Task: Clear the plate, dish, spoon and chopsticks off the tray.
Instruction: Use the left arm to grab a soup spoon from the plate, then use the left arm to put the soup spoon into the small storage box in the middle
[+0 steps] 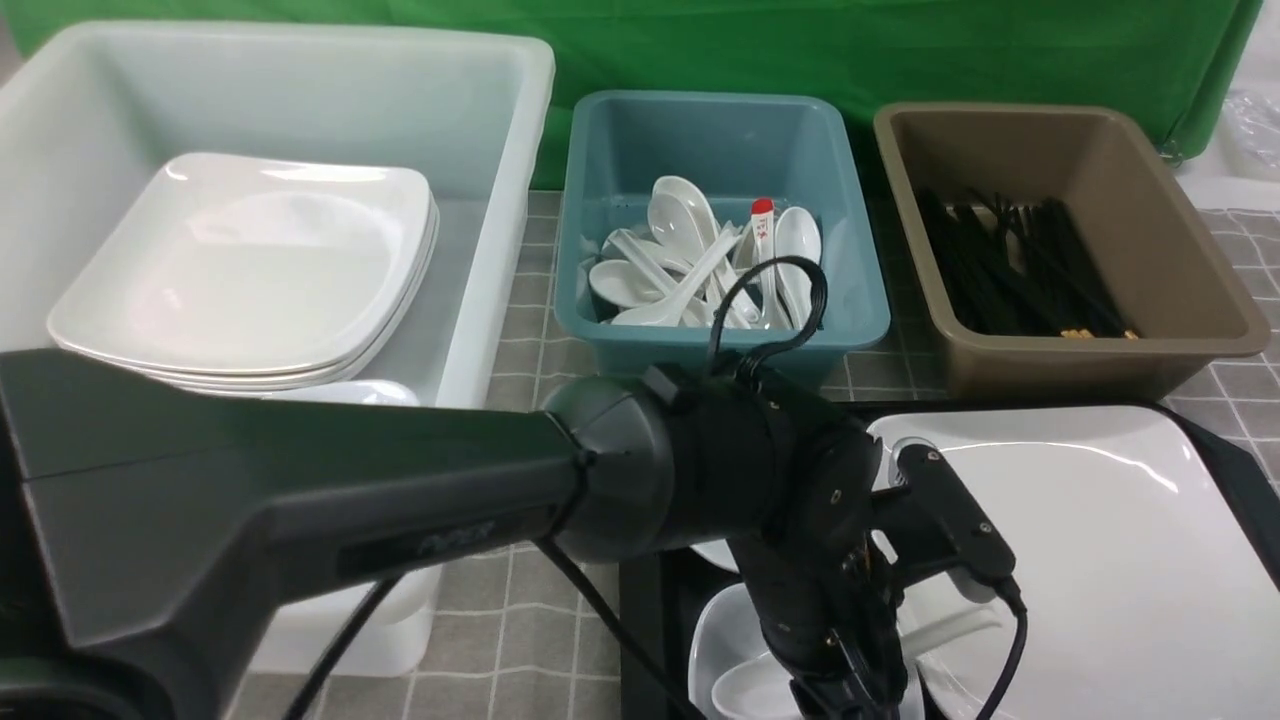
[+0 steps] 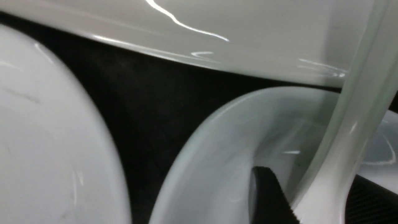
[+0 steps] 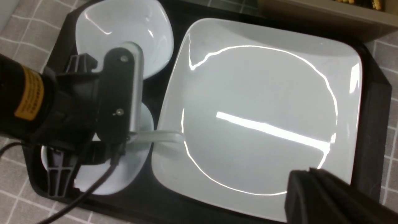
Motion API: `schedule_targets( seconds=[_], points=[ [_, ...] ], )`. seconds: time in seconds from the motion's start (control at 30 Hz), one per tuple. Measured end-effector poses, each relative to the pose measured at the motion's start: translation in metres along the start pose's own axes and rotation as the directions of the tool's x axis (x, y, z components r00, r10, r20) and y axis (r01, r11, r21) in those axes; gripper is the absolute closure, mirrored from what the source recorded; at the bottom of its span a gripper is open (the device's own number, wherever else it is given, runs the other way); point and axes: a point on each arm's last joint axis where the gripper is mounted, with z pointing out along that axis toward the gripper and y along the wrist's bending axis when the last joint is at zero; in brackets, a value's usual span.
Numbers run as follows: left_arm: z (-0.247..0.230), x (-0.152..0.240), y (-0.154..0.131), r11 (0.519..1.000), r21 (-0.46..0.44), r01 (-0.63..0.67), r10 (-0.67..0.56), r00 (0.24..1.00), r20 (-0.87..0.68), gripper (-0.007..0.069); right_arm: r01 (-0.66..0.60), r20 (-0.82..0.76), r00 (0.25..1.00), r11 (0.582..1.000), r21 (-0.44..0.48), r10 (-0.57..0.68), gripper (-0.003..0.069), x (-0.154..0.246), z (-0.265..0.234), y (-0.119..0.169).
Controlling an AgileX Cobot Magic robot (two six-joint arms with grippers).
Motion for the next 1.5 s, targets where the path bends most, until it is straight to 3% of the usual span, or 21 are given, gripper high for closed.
schedule_targets(
  seconds=[0.13,0.3,0.43,0.6,0.7,0.9,1.0,1.1,1.23,1.37,1.5],
  points=[
    [-0.043,-0.011,0.019,0.995,-0.05,0.089,-0.084,0.993,0.087,0.0361,-0.002,0.001,1.0,1.0,-0.004,0.002,0.0625,0.0,0.0,0.0],
    [-0.102,-0.023,0.061,0.964,-0.112,0.242,-0.205,0.941,0.268,0.0361,-0.021,0.025,0.999,0.999,-0.044,0.022,0.0624,-0.002,0.0,0.004],
    [-0.16,-0.033,0.122,0.903,-0.19,0.385,-0.244,0.824,0.511,0.0361,0.013,0.117,0.993,0.994,-0.108,0.0,0.0622,-0.011,-0.001,0.01],
    [-0.174,-0.032,0.183,0.831,-0.209,0.515,-0.264,0.697,0.667,0.0361,0.059,0.271,0.962,0.99,-0.13,-0.022,0.062,-0.024,-0.004,0.013],
    [-0.157,-0.027,0.208,0.805,-0.212,0.554,-0.284,0.673,0.682,0.0361,0.069,0.328,0.945,0.99,-0.126,-0.025,0.0613,-0.029,-0.006,0.013],
    [-0.113,-0.02,0.23,0.787,-0.22,0.576,-0.323,0.689,0.649,0.0337,0.071,0.337,0.941,0.989,-0.129,-0.024,0.0605,-0.03,-0.006,0.013],
    [-0.11,-0.018,0.232,0.776,-0.233,0.585,-0.33,0.693,0.641,0.027,0.071,0.336,0.942,0.989,-0.131,-0.023,0.0603,-0.03,-0.006,0.013],
    [-0.119,-0.016,0.229,0.756,-0.227,0.613,-0.366,0.684,0.631,0.0124,0.071,0.335,0.942,0.989,-0.131,-0.024,0.0601,-0.03,-0.006,0.013],
    [-0.134,-0.014,0.223,0.754,-0.227,0.617,-0.381,0.691,0.614,0.0081,0.071,0.335,0.942,0.989,-0.132,-0.023,0.06,-0.03,-0.006,0.013],
    [-0.158,-0.007,0.198,0.753,-0.142,0.643,-0.5,0.699,0.511,0.0184,0.072,0.331,0.943,0.988,-0.134,-0.023,0.0599,-0.03,-0.006,0.014],
    [-0.162,-0.001,0.164,0.812,-0.121,0.572,-0.521,0.802,0.291,0.0474,0.075,0.313,0.949,0.987,-0.144,-0.026,0.0599,-0.028,-0.005,0.014]
  ],
)
